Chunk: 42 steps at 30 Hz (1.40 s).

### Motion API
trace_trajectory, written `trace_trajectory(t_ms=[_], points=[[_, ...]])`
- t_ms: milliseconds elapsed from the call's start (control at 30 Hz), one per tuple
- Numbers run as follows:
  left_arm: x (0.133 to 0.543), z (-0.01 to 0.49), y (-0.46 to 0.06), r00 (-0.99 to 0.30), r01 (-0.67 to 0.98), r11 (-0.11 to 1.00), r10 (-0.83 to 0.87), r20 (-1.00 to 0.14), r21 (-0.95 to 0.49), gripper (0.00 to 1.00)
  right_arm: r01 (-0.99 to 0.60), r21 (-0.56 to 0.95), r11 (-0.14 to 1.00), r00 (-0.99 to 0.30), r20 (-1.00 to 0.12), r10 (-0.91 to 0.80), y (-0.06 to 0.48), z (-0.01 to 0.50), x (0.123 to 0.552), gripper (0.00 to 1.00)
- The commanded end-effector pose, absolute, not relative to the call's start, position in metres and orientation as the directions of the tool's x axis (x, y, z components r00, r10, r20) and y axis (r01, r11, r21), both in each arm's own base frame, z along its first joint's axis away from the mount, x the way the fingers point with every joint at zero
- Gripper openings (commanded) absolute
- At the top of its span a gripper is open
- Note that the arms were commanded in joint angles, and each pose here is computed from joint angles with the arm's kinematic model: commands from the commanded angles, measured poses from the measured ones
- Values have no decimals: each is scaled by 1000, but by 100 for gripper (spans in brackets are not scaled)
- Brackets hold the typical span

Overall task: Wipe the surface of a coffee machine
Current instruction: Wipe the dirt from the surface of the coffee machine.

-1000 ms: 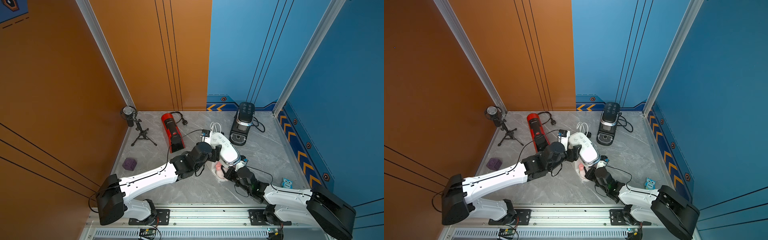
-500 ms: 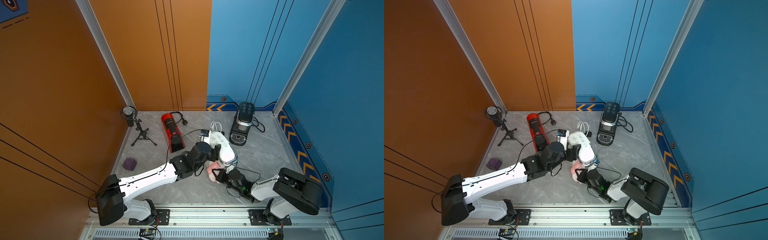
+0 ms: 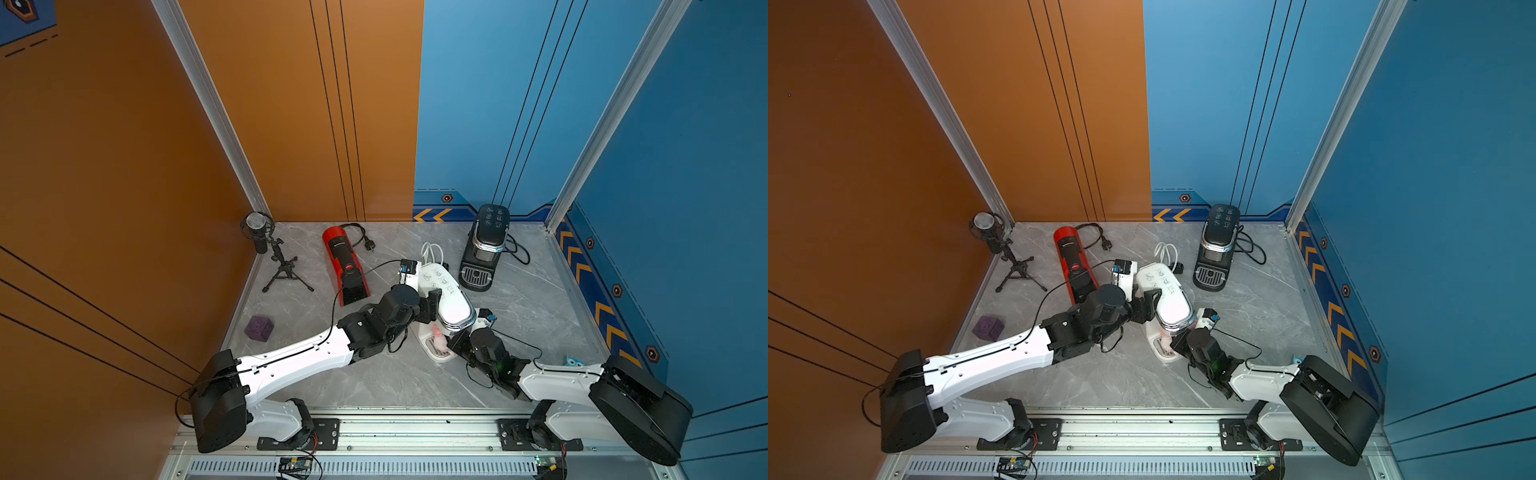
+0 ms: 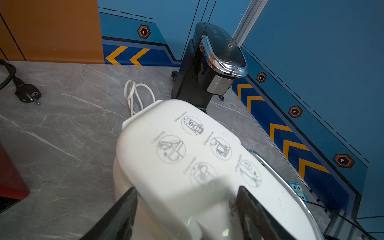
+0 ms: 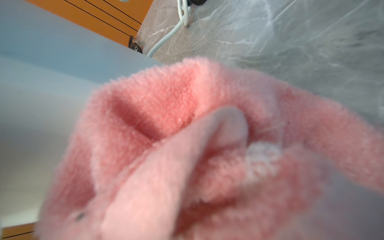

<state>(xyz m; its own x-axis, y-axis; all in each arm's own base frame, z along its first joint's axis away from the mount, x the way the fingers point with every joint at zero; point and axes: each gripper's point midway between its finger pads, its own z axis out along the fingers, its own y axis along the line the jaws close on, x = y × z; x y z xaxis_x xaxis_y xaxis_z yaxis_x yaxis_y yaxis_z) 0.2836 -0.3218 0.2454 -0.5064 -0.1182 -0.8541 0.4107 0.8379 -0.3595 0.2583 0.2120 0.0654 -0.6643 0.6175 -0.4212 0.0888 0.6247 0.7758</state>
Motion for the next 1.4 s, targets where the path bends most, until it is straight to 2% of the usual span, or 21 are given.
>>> trace_trajectory(t_ms=[0, 133, 333, 500, 633, 833, 933, 1200, 1367], points=[[253, 132, -282, -694, 391, 910, 193, -693, -138, 75, 126, 776, 618, -631, -419, 653, 210, 66, 268, 0], [252, 133, -280, -693, 390, 910, 187, -697, -143, 75, 79, 764, 641, -667, -437, 604, 241, 66, 253, 0], [252, 133, -280, -692, 389, 909, 184, -698, -146, 75, 90, 791, 605, -729, -361, 582, 276, 33, 229, 0], [252, 133, -278, -692, 385, 911, 179, -699, -148, 75, 155, 761, 630, -702, -364, 612, 253, 15, 227, 0], [253, 131, -273, -695, 377, 915, 177, -697, -144, 75, 208, 673, 709, -674, -426, 603, 220, 16, 224, 0], [254, 126, -271, -701, 364, 918, 160, -695, -156, 75, 294, 594, 749, -651, -449, 612, 165, 15, 216, 0], [254, 125, -273, -703, 366, 915, 153, -694, -169, 75, 300, 572, 763, -656, -456, 601, 154, 13, 213, 0], [253, 125, -278, -706, 374, 912, 159, -690, -172, 75, 103, 620, 778, -670, -535, 515, 203, 60, 196, 0], [252, 123, -280, -710, 373, 911, 159, -686, -175, 74, 60, 639, 767, -702, -520, 487, 238, 56, 190, 0]])
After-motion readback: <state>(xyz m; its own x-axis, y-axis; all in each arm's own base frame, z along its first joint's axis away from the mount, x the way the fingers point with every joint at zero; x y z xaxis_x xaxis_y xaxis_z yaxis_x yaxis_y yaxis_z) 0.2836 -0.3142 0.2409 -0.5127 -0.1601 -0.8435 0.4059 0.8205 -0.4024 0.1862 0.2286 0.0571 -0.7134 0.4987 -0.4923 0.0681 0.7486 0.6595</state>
